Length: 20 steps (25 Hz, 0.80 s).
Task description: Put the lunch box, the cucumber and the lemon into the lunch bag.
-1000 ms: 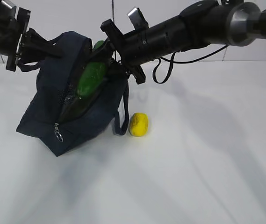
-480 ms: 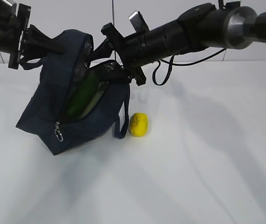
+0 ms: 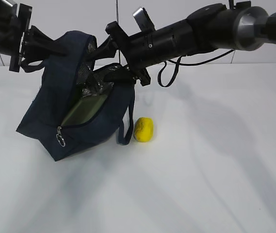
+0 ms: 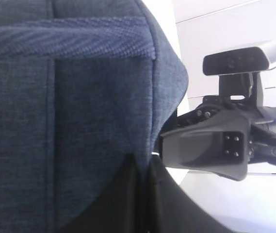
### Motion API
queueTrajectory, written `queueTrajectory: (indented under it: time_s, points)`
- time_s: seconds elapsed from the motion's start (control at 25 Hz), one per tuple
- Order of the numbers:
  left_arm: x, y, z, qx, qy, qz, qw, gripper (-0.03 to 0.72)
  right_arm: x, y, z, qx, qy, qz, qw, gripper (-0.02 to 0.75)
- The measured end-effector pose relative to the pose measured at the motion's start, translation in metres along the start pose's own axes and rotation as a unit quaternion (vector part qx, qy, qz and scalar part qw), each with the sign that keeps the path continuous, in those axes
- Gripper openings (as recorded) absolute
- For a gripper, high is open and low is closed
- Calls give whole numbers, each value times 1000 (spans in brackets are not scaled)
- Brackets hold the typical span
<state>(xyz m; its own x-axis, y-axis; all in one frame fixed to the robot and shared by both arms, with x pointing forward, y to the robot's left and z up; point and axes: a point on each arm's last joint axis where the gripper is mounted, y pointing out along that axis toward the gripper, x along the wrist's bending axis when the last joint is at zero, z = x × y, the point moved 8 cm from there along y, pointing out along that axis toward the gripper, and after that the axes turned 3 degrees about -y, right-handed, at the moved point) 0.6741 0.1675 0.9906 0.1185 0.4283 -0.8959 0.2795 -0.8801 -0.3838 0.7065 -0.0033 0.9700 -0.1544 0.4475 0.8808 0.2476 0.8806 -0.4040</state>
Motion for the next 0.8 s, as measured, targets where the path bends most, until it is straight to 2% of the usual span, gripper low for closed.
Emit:
queueTrajectory:
  time_s: [0.16, 0.36, 0.48, 0.6, 0.8]
  points:
    - [3, -1, 1, 4, 4, -8, 1000, -8, 1, -5, 7, 28, -18, -12, 999, 508]
    - [19, -16, -3, -2, 0, -34, 999, -8, -2, -10, 16, 62, -26, -11, 998, 508]
    - [31, -33, -9, -16, -6, -48, 999, -8, -11, -12, 21, 77, -32, 16, 996, 508]
    - [45, -48, -12, -21, -11, -71, 997, -8, -16, -21, 25, 92, -49, 60, 993, 508]
    - [65, -58, -4, 1, -13, -123, 992, -8, -19, -39, 24, 99, -82, 133, 983, 508]
